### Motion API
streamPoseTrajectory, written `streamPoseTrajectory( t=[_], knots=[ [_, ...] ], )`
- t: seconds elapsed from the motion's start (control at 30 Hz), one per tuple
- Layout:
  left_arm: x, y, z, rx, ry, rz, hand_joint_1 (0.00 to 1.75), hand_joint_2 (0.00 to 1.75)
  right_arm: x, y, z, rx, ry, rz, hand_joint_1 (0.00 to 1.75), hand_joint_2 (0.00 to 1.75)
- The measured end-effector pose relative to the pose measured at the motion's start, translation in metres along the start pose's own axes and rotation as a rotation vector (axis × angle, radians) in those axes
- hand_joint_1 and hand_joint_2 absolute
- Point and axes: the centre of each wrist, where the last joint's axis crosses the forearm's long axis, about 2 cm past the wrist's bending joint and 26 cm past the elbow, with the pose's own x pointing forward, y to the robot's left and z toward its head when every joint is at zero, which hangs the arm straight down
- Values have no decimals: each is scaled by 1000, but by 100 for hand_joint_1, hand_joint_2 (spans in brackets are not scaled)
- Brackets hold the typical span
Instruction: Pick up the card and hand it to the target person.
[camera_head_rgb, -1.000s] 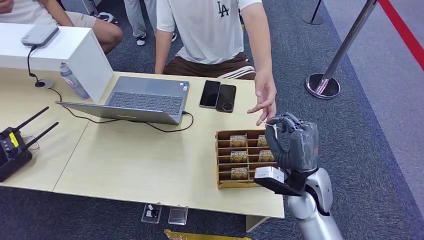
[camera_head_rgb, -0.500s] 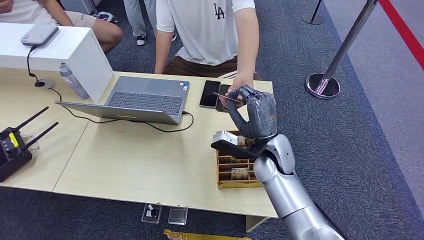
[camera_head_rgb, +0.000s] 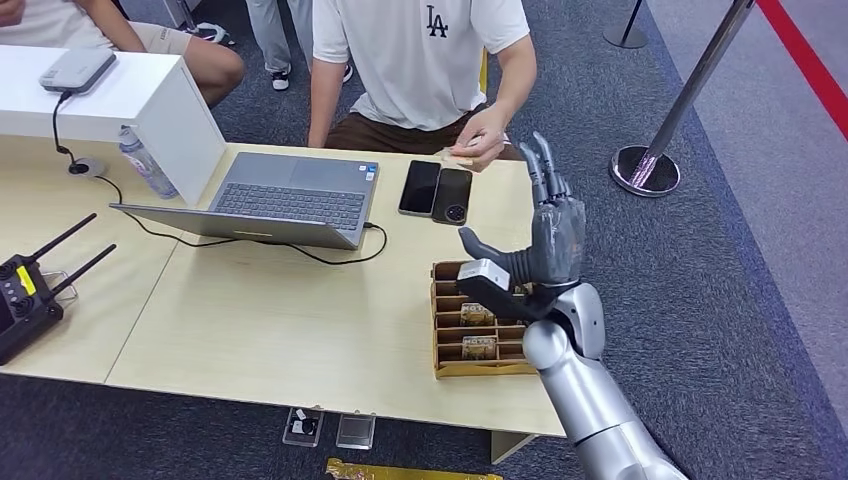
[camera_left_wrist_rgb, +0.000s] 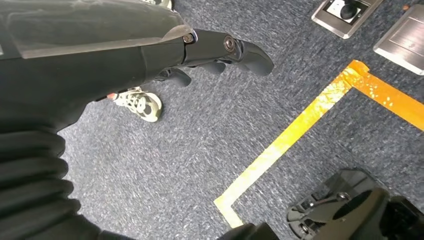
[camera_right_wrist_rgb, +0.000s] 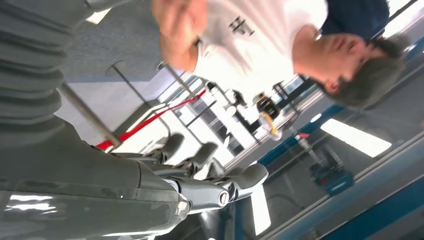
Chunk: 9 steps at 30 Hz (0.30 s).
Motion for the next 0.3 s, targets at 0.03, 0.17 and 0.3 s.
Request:
streamPoseTrajectory(
  t=[0.03, 0.17, 0.3],
  knots=[
    [-1, -1, 0, 1, -1, 5, 0, 0, -6, -6, 6, -21, 22, 0, 0, 0],
    [-5, -6, 2, -5, 5, 21, 0, 0, -41, -33, 43, -114, 174, 1, 0, 0],
    [-11, -12, 3, -18, 16, 26, 0, 0, -72, -59, 88, -170, 325, 36, 0, 0]
  ],
)
